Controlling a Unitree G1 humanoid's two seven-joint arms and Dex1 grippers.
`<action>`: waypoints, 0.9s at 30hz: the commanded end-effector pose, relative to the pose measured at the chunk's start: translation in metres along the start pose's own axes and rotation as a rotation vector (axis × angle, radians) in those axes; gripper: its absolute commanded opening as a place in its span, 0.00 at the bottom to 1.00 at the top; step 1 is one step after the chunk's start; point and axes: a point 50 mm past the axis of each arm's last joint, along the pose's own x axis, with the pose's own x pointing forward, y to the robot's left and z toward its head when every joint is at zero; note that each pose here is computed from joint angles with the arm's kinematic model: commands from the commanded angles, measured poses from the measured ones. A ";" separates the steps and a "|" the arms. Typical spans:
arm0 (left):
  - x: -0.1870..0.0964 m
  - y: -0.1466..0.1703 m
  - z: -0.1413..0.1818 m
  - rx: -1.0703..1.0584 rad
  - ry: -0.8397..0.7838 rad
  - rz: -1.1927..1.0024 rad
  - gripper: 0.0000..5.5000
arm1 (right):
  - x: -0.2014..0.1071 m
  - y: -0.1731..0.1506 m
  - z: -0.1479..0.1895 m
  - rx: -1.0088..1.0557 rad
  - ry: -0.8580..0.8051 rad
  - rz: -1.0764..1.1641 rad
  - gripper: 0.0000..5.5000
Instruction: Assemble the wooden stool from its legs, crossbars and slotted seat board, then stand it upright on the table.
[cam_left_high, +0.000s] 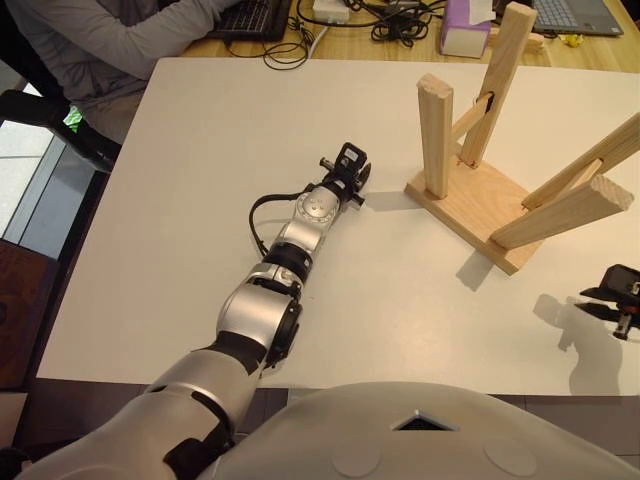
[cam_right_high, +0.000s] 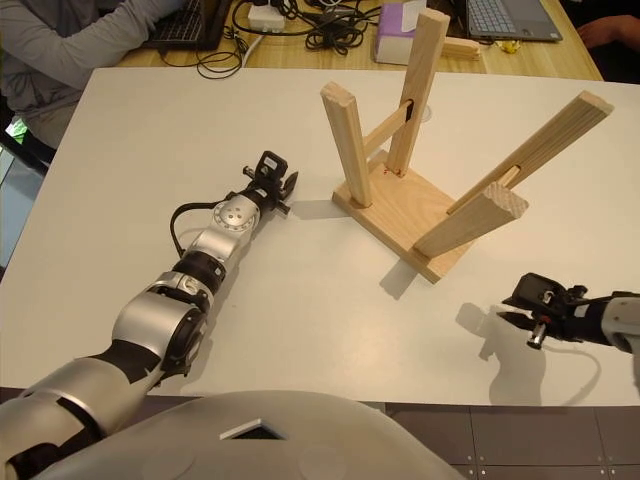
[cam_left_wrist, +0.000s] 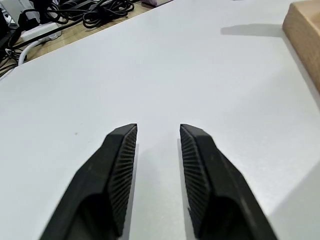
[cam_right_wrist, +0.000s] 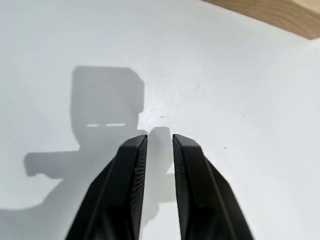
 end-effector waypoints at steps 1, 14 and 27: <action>0.007 -0.026 0.006 -0.022 -0.034 -0.079 0.17 | 0.026 0.026 -0.004 0.076 -0.043 0.030 0.01; 0.001 -0.057 -0.016 0.003 0.036 -0.224 0.00 | 0.044 0.039 0.006 0.139 -0.081 0.033 0.00; -0.002 -0.084 -0.010 0.015 -0.045 -0.361 0.00 | 0.061 0.038 0.018 0.169 -0.149 0.075 0.00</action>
